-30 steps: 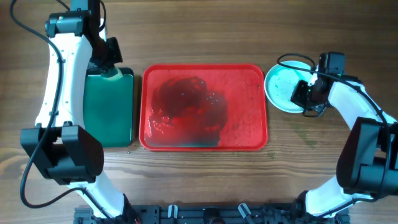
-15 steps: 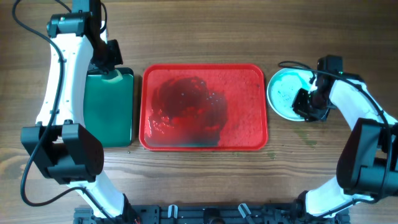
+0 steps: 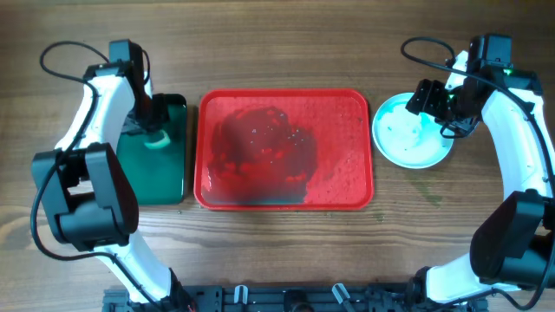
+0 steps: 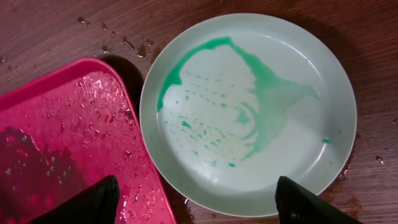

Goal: Clean dirty plates on tray and stack at the side

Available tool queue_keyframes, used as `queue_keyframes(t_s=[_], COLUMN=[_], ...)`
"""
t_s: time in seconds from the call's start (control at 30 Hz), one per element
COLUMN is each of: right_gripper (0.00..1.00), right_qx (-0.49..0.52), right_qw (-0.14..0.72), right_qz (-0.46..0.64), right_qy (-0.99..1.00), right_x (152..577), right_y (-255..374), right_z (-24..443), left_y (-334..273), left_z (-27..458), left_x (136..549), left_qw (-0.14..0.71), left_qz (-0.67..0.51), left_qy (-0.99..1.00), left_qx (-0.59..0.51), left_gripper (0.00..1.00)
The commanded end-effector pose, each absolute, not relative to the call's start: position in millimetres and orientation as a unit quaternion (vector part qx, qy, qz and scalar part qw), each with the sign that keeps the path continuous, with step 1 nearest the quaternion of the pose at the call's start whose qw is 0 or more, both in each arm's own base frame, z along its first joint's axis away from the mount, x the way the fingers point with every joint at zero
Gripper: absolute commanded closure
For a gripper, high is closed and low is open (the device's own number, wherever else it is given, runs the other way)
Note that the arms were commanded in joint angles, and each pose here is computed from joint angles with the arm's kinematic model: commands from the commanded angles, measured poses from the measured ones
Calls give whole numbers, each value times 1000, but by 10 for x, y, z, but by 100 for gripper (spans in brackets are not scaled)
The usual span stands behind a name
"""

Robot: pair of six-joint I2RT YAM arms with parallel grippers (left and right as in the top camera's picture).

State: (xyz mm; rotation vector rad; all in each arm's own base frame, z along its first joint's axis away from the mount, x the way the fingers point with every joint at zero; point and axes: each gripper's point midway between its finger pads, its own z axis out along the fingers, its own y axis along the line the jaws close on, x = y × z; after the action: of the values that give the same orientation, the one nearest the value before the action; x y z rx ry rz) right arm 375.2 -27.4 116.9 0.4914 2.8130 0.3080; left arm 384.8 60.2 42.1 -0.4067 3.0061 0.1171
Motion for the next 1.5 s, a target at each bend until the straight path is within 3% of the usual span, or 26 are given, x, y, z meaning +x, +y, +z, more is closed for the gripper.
queue_keyframes(t_s=[0.0,0.03,0.07,0.23,0.27,0.3,0.4,0.5,0.6,0.7,0.93,1.03,1.3,1.47], right_gripper=[16,14,13,10,10,9,3,0,0,0,0,0,0,0], right_qx=[157,157,156,151,149,146,144,108,106,179,194,133,-25,25], right_qw=[152,155,157,177,190,206,269,358,411,431,437,518,681,712], right_qz=[114,114,114,119,119,118,91,77,79,116,94,102,100,120], right_qy=[969,969,968,965,963,960,948,924,902,877,873,839,725,692], right_x=[3805,3817,3829,3810,3804,3777,3550,3042,2761,2584,2635,2798,2554,2500], right_y=[-264,-265,-267,-244,-243,-239,-290,-213,-156,-124,-224,-82,335,292], right_z=[1273,1278,1282,1675,1838,2022,2599,3252,3572,3733,3670,3655,2502,1998], left_y=[621,622,627,63,-202,-364,-860,-1280,-1383,-1391,-1389,-1391,-1390,-1391], left_z=[392,418,498,1394,1595,1675,1669,1669,1669,1669,1669,1669,1669,1669], left_x=[3818,3838,3877,4165,4241,4274,4215,4108,4075,4072,4072,4072,4072,4072], left_qw=[49,53,62,133,162,179,176,171,170,170,170,170,170,170], left_qz=[42,42,42,-66,-94,-99,-109,-117,-119,-119,-119,-119,-119,-119], left_qy=[990,990,989,985,980,978,978,976,975,975,975,975,975,975], left_qx=[-127,-128,-128,-88,-59,-39,18,68,80,81,81,81,81,81], left_gripper=[50,39,37,36,29,0,0,0,0,0,0,0,0,0])
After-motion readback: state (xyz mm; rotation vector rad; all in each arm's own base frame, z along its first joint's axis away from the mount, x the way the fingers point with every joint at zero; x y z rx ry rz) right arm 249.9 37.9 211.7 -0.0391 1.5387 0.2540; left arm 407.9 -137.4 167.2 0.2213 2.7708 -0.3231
